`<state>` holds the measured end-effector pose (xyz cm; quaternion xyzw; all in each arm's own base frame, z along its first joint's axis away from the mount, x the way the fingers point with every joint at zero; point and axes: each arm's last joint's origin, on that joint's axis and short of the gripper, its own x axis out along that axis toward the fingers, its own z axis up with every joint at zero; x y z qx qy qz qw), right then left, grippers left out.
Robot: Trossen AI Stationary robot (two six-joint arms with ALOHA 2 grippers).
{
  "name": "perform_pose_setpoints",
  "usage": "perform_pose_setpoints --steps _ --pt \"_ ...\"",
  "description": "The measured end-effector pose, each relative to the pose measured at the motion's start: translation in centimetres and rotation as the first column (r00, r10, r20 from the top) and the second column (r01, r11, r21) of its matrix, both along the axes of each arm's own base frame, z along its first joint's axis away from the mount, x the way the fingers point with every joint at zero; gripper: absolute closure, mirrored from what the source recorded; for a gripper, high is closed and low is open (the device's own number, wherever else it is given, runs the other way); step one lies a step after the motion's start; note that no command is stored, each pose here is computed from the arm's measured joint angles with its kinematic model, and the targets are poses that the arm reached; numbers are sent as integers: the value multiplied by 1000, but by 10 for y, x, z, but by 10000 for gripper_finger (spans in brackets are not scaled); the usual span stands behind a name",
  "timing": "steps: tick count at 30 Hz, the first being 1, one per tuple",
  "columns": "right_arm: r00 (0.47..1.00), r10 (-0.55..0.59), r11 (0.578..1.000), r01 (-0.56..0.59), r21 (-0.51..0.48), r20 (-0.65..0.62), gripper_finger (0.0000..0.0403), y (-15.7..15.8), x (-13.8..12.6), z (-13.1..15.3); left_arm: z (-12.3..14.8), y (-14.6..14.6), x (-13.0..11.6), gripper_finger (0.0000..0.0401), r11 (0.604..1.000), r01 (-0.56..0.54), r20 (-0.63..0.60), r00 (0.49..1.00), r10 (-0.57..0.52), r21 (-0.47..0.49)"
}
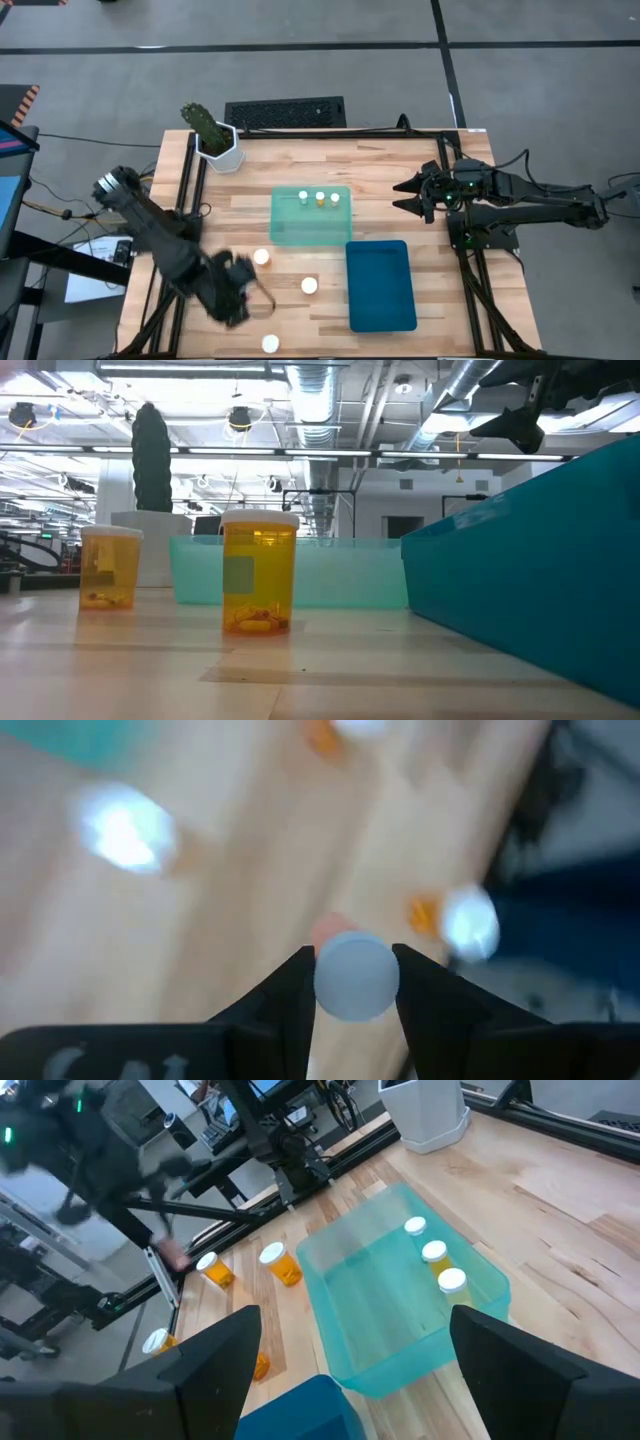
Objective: Pick and place medicine bottles into bin by pill shape (circle, oval)
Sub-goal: Put the pink pill bottle into the light blue bin
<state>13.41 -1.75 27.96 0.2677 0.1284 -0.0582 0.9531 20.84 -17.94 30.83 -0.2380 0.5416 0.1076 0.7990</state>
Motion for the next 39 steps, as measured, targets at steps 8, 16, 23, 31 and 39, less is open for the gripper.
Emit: perform_pose_setpoints --steps 8,16,23,31,39 --pt "1000 0 1000 0 0 0 69 0 0 0 24 99 25 287 953 -208 130 975 183 220" --pt "1000 -1 1000 1 1 -1 69 0 0 0 8 192 63 287 926 -180 42 984 176 333" --pt "1000 -2 1000 2 4 -1 69 0 0 0 -30 245 95 287 946 -43 -60 996 65 320" --pt "1000 -2 1000 2 4 -2 69 0 0 0 -74 257 115 287 951 104 -216 976 -41 290" --pt "1000 -2 1000 2 4 -2 69 0 0 0 -100 255 107 287 951 115 -254 966 -40 287"
